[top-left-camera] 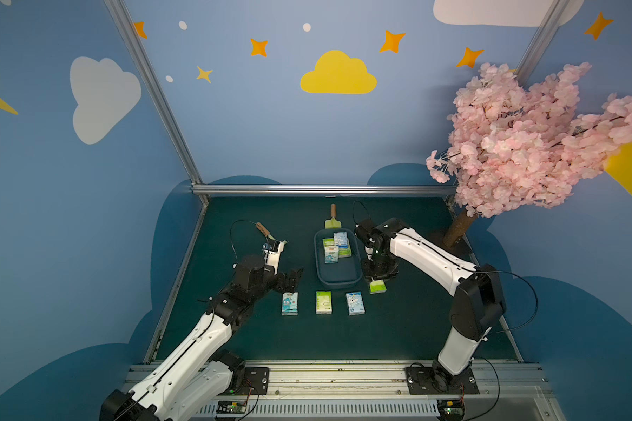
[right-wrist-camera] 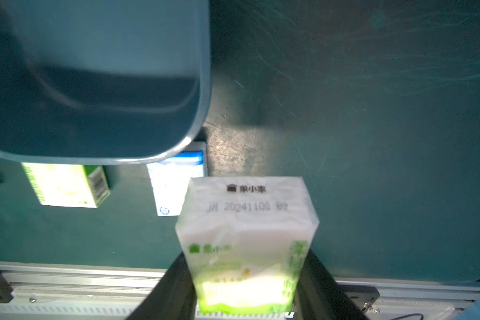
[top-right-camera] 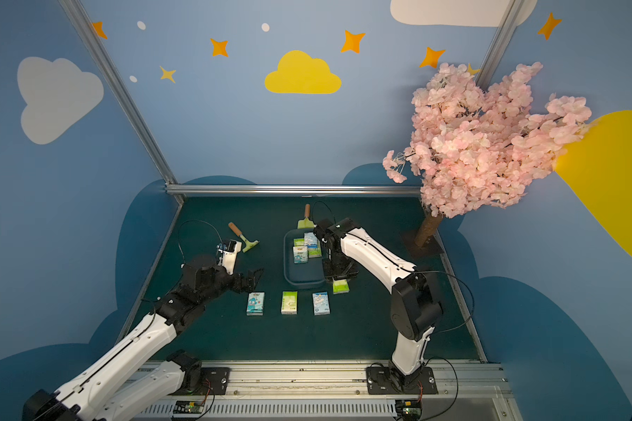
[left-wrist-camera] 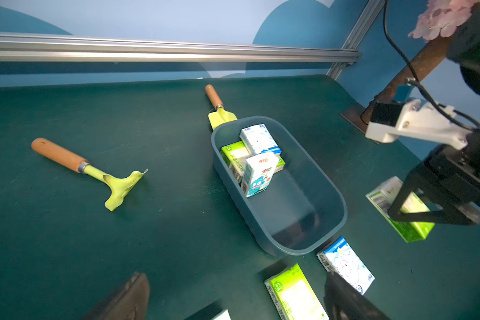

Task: Take the pocket tissues out of the storage box
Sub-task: Place the pocket tissues at the center of the board.

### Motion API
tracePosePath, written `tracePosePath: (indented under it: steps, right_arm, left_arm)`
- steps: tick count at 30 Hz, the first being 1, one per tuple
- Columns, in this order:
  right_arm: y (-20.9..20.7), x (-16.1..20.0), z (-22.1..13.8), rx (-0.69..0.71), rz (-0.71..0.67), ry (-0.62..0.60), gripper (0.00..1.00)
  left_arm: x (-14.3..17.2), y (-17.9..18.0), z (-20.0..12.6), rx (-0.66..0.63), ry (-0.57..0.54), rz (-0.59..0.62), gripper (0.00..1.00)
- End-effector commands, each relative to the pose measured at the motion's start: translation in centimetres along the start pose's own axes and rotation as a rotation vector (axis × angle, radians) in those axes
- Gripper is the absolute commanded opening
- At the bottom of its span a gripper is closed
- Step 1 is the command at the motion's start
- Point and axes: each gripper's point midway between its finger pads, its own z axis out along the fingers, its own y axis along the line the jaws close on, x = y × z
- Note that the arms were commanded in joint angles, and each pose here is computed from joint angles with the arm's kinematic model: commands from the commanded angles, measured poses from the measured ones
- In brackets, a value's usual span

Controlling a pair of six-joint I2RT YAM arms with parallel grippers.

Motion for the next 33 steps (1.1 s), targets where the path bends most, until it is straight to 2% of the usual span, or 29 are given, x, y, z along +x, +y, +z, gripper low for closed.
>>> tracePosePath:
  steps: [1,16,29,33]
  right_arm:
    - [-0.1,0.1,0.5,-0.021,0.006,-0.024,0.53]
    - [-1.7,1.8,6.8,0.009,0.031,0.092,0.53]
    - [-2.3,1.8,8.9,0.027,0.047,0.140,0.54]
    - [-2.5,1.9,9.1,0.031,0.051,0.149,0.59]
  left_arm:
    - [-0.9,0.8,-0.4,-0.053,-0.021,-0.045,1.00]
    - [-0.6,1.6,-1.4,-0.099,-0.022,-0.059,1.00]
    - [-1.0,1.5,-0.9,-0.096,-0.021,-0.044,1.00]
    - [-0.9,1.5,-0.7,-0.097,-0.013,-0.045,1.00]
